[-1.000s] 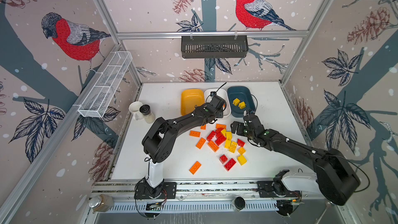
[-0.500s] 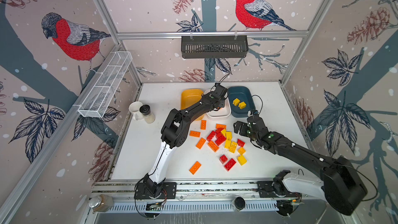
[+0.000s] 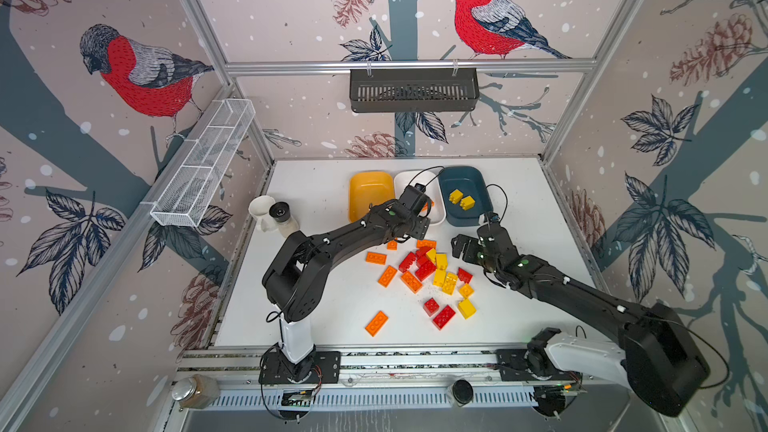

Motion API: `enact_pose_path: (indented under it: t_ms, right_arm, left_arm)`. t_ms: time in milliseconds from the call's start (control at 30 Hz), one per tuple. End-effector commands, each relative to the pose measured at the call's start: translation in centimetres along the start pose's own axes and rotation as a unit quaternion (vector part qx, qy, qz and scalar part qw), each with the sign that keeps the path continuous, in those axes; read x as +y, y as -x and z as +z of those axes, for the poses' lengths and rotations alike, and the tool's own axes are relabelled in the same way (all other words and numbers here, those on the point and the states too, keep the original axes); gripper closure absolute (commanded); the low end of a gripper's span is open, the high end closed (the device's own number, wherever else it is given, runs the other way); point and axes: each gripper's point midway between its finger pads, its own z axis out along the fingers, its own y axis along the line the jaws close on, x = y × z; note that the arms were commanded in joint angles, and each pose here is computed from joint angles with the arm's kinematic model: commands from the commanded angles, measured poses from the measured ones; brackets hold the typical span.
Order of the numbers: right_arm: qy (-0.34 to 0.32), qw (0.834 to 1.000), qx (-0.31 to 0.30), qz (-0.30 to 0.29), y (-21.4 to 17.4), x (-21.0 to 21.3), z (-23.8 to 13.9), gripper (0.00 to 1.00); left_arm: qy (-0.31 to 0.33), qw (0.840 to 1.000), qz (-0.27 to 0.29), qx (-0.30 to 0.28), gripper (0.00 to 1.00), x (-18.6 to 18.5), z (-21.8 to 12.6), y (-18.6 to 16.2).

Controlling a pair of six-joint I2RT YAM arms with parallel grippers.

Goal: Sort the legos into containers by color
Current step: 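Grasp a red brick from the pile with the left gripper, then drop the red brick into the yellow tub while right gripper grasps a yellow brick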

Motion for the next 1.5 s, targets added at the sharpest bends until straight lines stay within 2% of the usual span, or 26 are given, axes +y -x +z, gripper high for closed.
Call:
enact_pose_path:
  t_ms: [0, 133, 200, 300, 600, 767, 867, 933, 1067, 1200, 1467]
  right_arm:
    - [-0.008, 1.0, -0.011, -0.007, 0.6, -0.2, -0.1, 0.01]
    - [-0.011, 1.0, -0.012, -0.009, 1.0, -0.2, -0.2, 0.01]
    - [-0.011, 1.0, -0.014, -0.007, 1.1, -0.3, -0.2, 0.01]
    - [-0.009, 1.0, -0.013, -0.007, 1.1, -0.2, -0.1, 0.0]
    - [-0.008, 1.0, -0.01, -0.01, 1.1, -0.1, -0.2, 0.01]
    - [0.001, 1.0, -0.006, -0.019, 1.1, 0.4, -0.2, 0.0]
    - [0.002, 1.0, -0.005, -0.022, 1.1, 0.4, -0.2, 0.0]
    - [0.0, 1.0, -0.005, -0.025, 1.1, 0.3, -0.2, 0.0]
    - [0.003, 1.0, -0.014, -0.024, 1.4, 0.4, -0.5, 0.0]
    - [0.005, 0.999, -0.027, -0.029, 2.0, 0.5, -0.9, 0.01]
    - [0.009, 0.999, -0.034, -0.031, 2.2, 0.5, -1.3, 0.0]
  left_arm:
    - [-0.052, 0.996, 0.059, 0.042, 0.27, -1.3, -0.5, -3.5]
    - [-0.082, 0.99, 0.066, 0.094, 0.31, -2.4, -0.1, -7.0]
    - [-0.087, 0.988, 0.075, 0.102, 0.32, -3.2, 0.3, -8.0]
    - [-0.097, 0.987, 0.072, 0.107, 0.36, -3.8, 1.0, -8.5]
    - [-0.072, 0.986, 0.075, 0.128, 0.51, -3.0, 2.7, -9.9]
    - [-0.065, 0.987, 0.067, 0.129, 0.63, -2.8, 3.1, -10.1]
    - [-0.061, 0.99, 0.058, 0.115, 0.7, -2.7, 2.6, -9.5]
    - [-0.059, 0.993, 0.033, 0.095, 0.78, -2.7, 2.2, -8.6]
    - [-0.075, 0.994, -0.013, 0.073, 0.82, -3.4, 1.6, -7.3]
    - [-0.014, 0.998, -0.041, 0.043, 0.85, -1.1, 0.8, -6.1]
    - [-0.008, 0.987, -0.146, -0.065, 0.86, 1.8, -2.7, 0.1]
